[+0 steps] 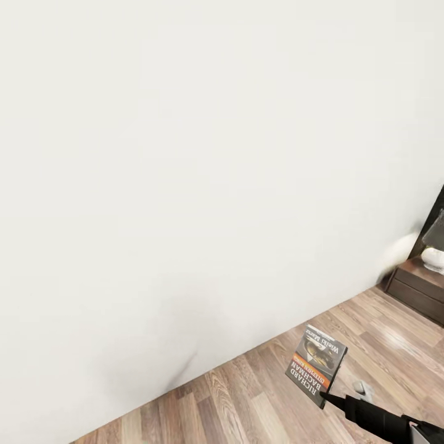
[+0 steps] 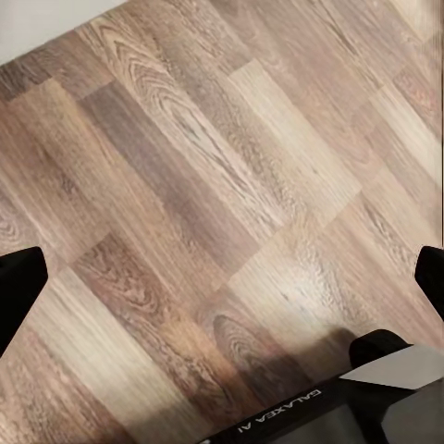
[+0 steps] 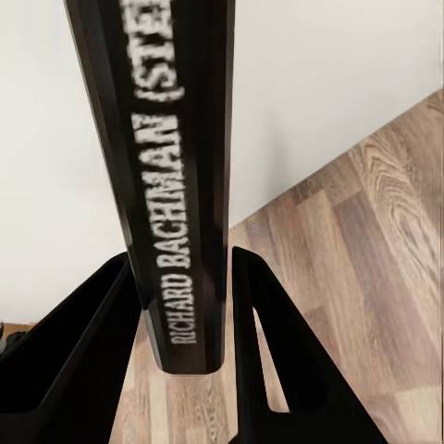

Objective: In the bedroom, move the book from the bed onto either nightstand, and place the two sandals side by side next to the bed.

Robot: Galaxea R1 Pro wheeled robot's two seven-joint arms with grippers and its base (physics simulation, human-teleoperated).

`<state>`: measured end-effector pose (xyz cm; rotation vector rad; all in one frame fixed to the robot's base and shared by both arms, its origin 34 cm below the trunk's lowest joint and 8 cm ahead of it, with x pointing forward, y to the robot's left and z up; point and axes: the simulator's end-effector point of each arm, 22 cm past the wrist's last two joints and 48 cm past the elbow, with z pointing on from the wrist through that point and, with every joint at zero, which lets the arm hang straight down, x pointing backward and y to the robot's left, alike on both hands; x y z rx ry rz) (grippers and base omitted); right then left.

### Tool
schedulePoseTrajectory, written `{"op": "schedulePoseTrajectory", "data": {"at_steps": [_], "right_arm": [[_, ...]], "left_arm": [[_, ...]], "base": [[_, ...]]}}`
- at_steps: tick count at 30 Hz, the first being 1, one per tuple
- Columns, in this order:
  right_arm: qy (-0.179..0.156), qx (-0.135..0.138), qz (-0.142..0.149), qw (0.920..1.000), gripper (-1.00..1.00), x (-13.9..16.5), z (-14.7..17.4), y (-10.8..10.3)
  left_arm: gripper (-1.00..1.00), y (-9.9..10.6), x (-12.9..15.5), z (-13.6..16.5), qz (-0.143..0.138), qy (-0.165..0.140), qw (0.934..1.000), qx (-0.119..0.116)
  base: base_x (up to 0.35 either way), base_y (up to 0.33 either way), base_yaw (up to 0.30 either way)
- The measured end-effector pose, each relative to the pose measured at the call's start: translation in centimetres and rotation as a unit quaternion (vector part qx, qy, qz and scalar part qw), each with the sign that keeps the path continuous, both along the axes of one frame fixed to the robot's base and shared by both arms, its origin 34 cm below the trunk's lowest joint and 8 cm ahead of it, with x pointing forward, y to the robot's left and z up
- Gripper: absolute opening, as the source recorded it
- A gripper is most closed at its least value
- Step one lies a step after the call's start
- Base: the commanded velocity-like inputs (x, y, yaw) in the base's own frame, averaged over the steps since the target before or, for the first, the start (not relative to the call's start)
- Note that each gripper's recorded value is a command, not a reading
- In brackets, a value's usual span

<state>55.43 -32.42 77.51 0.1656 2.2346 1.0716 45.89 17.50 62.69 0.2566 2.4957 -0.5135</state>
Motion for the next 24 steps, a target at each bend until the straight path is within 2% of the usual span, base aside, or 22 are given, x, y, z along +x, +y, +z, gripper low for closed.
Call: {"op": "schedulePoseTrajectory", "data": {"at_steps": [13, 24], "right_arm": [[0.0, 0.0, 0.0, 1.0, -1.0, -0.01, 0.0, 0.0], [0.0, 0.0, 0.0, 1.0, -1.0, -0.03, 0.04, 0.0]], "left_arm": [[1.0, 0.0, 0.0, 0.0, 0.0, 0.0, 1.0, 0.0], [1.0, -0.07, -0.08, 0.01, 0.0, 0.0, 1.0, 0.0]], "base": [[0.009, 0.0, -0.282], [0.3, 0.0, -0.283]]}}
